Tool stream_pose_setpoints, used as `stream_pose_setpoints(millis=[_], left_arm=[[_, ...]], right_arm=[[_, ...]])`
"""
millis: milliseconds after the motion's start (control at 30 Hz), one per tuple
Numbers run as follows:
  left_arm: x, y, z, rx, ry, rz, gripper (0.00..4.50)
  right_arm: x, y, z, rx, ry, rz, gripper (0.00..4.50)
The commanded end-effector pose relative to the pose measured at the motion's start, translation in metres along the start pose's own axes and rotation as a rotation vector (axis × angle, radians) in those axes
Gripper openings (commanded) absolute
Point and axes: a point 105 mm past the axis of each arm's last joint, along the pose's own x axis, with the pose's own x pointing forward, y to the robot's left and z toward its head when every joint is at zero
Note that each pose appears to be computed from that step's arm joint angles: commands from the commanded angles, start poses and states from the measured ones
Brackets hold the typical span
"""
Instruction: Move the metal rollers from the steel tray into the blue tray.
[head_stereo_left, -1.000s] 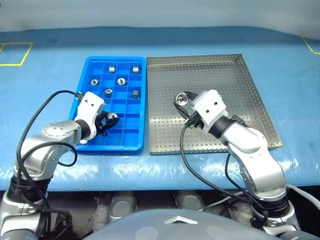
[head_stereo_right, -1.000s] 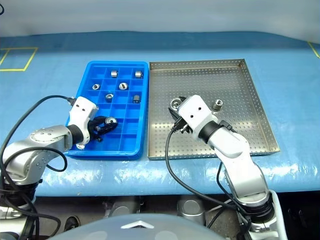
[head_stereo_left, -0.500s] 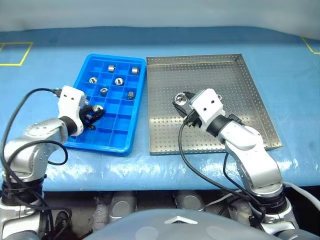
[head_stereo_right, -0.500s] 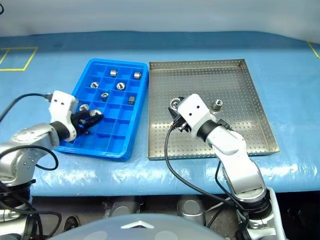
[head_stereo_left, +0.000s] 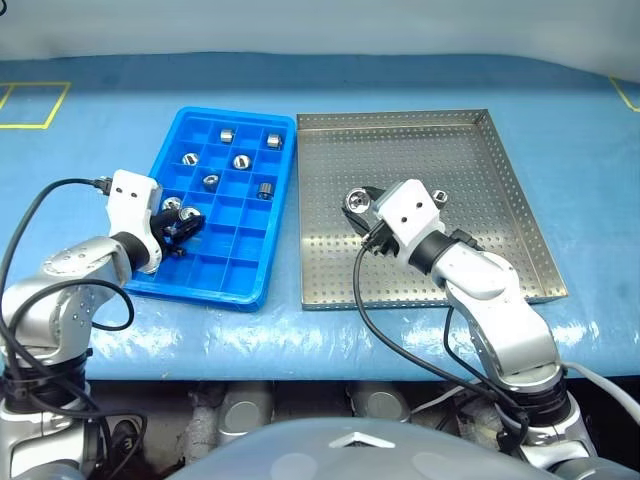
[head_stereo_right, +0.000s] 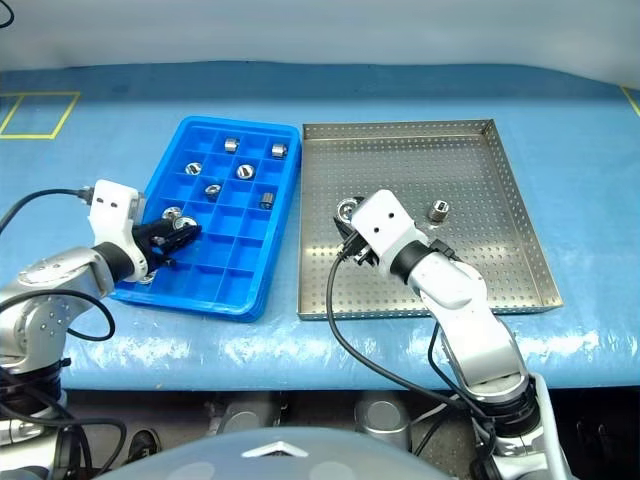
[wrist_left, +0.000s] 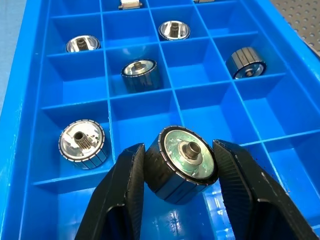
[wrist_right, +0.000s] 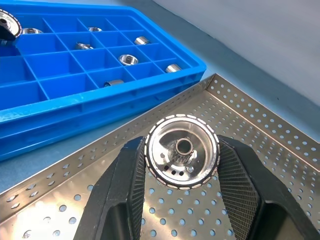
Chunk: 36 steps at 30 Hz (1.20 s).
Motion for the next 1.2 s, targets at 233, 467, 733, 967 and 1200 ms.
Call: stream_pose_setpoints(millis=[233, 467, 733, 967, 1200], left_arm=[[0.001, -0.002, -0.001, 0.11, 0.019, -0.005, 4.16], [0.011, -0.052, 0.002, 0.155, 0.025, -0.233, 4.16], [0.018, -0.091, 0.001, 0.157, 0.05, -0.394, 4.16], [0.004, -0.062, 0.016, 0.171, -0.013, -0.332, 4.16], [-0.034, -0.028, 0.072, 0.113, -0.311, -0.323, 4.16]], right_arm=[[-0.002, -0.006, 0.017, -0.028, -0.073, -0.04, 1.99], [-0.001, -0.006, 0.018, -0.031, -0.079, -0.046, 1.99], [-0.004, -0.009, 0.017, -0.034, -0.075, -0.079, 1.99], [-0.007, -0.01, 0.015, -0.021, -0.071, -0.098, 1.99], [0.001, -0.007, 0.012, 0.035, -0.081, -0.06, 1.99]])
